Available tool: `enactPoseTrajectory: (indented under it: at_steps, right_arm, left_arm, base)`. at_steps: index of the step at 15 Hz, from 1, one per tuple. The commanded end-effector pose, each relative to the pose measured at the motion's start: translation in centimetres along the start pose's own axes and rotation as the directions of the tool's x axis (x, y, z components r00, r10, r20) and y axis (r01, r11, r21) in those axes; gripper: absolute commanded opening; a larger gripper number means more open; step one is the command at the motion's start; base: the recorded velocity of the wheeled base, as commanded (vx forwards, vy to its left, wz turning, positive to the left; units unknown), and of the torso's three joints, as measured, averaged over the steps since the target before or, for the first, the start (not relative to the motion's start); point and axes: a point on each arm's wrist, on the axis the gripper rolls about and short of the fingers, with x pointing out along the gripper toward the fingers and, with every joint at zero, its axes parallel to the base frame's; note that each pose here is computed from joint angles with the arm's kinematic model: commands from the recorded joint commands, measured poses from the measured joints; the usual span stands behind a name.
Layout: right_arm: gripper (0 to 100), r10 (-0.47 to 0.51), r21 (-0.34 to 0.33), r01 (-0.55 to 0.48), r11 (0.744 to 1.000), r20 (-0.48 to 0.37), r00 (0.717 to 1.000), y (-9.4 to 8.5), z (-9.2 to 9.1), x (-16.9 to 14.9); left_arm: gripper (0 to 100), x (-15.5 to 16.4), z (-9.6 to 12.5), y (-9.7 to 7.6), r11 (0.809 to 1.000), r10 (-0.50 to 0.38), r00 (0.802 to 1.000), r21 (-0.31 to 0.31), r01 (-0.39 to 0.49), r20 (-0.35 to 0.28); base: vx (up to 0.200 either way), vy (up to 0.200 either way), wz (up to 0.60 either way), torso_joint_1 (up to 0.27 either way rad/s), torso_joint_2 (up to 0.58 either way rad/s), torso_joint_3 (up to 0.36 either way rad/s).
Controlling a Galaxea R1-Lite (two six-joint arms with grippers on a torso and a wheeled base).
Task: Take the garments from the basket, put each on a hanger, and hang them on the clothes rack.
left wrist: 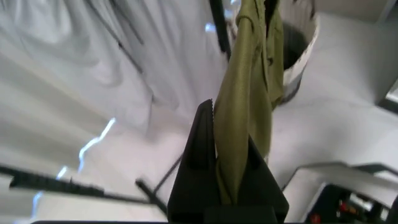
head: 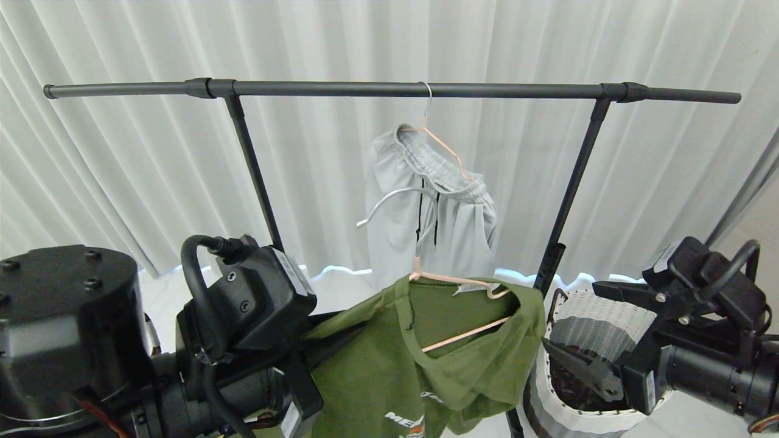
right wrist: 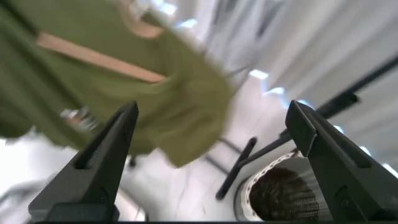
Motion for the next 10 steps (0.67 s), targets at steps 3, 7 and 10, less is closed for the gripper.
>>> enactPoseTrajectory:
  at_steps: [3,7,10]
  right_arm:
    - [100,0.097,-0.063,-0.094,0.994,0.038,0.995,-1.2,3.6,-2.0]
    - [100,0.309,-0.192,-0.307,0.932,-0.017,0.951,-0.9,4.6,-2.0]
    - [100,0.41,-0.25,-0.411,0.877,-0.055,0.91,-0.6,5.4,-0.8]
  left_arm:
    - [0,0.2,0.3,0.1,1.0,0.006,0.999,0.002,-0.007,0.038]
    - [0,0.1,0.0,-0.3,0.995,-0.087,0.993,0.051,0.082,0.086]
    - [0,0.0,0.1,-0.3,0.989,-0.123,0.987,0.089,0.114,0.105]
  base:
    - [0.0,0.0,0.0,0.0,0.0,0.0]
    - [0.0,0.0,0.0,0.0,0.0,0.0]
    - [0.0,0.0,0.0,0.0,0.0,0.0]
